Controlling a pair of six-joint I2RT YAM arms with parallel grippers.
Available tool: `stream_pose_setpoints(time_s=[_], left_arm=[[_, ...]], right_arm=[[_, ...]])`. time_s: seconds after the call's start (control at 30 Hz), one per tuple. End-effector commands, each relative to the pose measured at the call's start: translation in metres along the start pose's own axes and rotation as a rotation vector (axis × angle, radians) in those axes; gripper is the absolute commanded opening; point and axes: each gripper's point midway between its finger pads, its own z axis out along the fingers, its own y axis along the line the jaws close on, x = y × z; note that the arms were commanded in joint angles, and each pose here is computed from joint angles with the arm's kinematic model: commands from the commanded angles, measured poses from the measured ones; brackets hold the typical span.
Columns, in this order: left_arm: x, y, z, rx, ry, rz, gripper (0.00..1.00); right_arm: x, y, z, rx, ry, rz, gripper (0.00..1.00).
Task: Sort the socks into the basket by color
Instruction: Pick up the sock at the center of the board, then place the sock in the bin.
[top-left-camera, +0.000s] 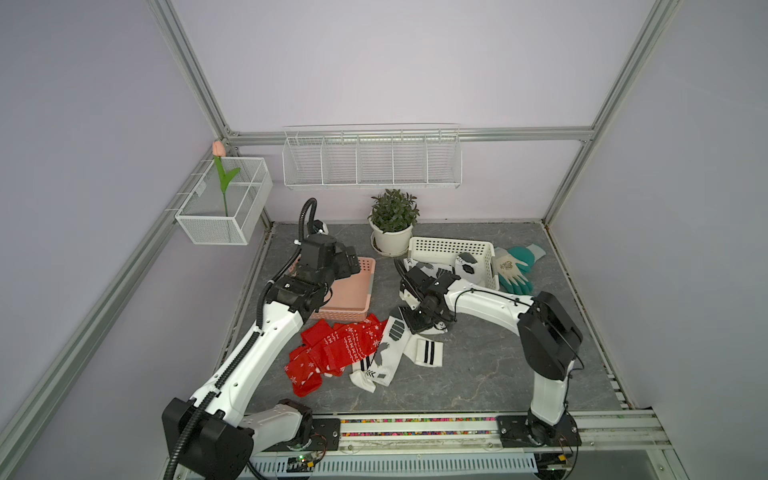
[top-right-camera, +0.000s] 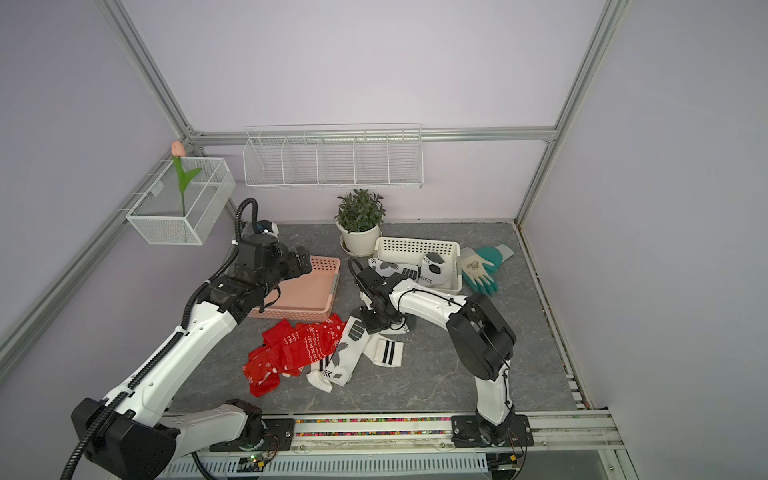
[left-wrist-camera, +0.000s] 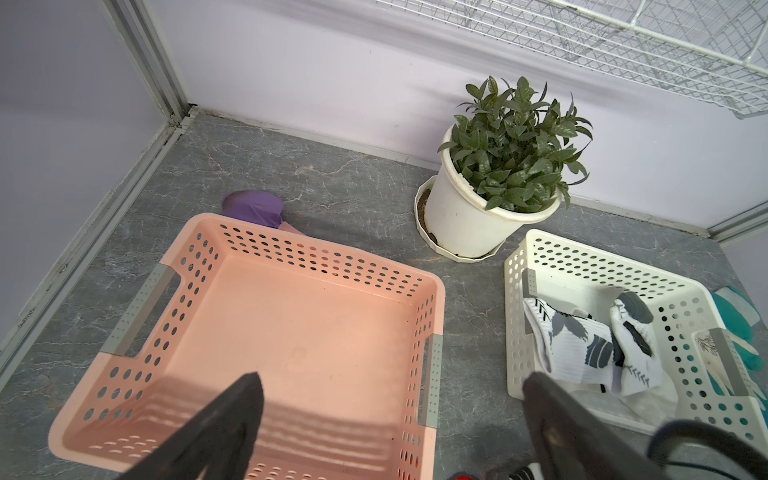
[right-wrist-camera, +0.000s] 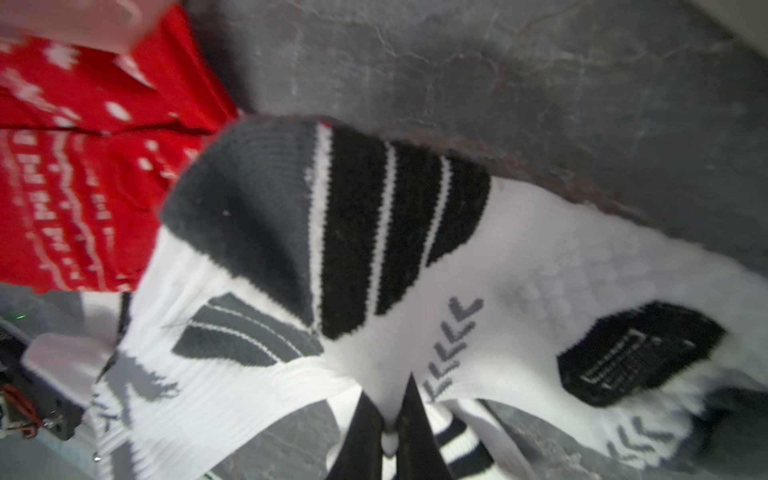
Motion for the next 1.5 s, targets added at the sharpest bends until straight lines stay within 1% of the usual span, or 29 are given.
stream_pose_setpoints(time_s=[0.0,0.1,0.27,0.5,0.63,0.77,0.93,1.03,1.13,1.23,1.3,1.37,1.43,1.47], left_arm=[[-0.01,-0.004,-0.009,0.017,-0.023,-0.011,0.99],[-0.01,-0.004,-0.009,0.018,-0.025,-0.012,0.99],[-0.01,-0.005,-0.009,0.022,-0.023,-0.014,0.99],[-0.01,-0.004,-0.008,0.02,-0.023,-0.014,0.99],[-0.01,-0.005,-0.008,0.022,-0.023,-0.014,0.99],[-0.01,-0.004,-0.009,0.02,-0.024,-0.011,0.99],[-0.009,-0.005,-0.007,0.02,-0.017,-0.013,0.99],[-0.008,-0.005,-0.006,0.021,-0.013,-0.012,0.99],[-0.008,-0.005,-0.006,0.02,-0.014,-0.011,0.99],[-0.008,-0.005,-0.005,0.022,-0.014,-0.012,0.99],[-0.007,-0.006,-0.005,0.024,-0.013,-0.011,0.99],[-0.007,-0.006,-0.004,0.025,-0.009,-0.01,0.99],[-0.006,-0.006,-0.003,0.023,-0.006,-0.01,0.99],[-0.006,-0.005,-0.003,0.021,-0.006,-0.01,0.99]], right_arm=[[-0.003,0.006,-0.043,-0.02,-0.075,-0.024,0.08],[-0.006,0.012,-0.071,-0.04,-0.112,-0.047,0.08],[-0.015,0.018,-0.104,-0.078,-0.146,-0.063,0.08],[-0.044,0.019,-0.144,-0.175,-0.25,-0.043,0.08],[-0.066,0.01,-0.157,-0.222,-0.303,-0.011,0.08],[-0.089,-0.011,-0.164,-0.228,-0.35,0.032,0.08],[-0.117,-0.037,-0.175,-0.298,-0.427,0.101,0.08],[-0.131,-0.065,-0.174,-0.364,-0.475,0.182,0.08],[-0.136,-0.103,-0.16,-0.405,-0.489,0.297,0.08],[-0.13,-0.141,-0.143,-0.366,-0.472,0.375,0.08],[-0.122,-0.163,-0.131,-0.317,-0.442,0.413,0.08],[-0.113,-0.177,-0.12,-0.261,-0.402,0.438,0.08],[-0.102,-0.202,-0.115,-0.197,-0.373,0.479,0.09],[-0.098,-0.207,-0.112,-0.172,-0.359,0.489,0.09]])
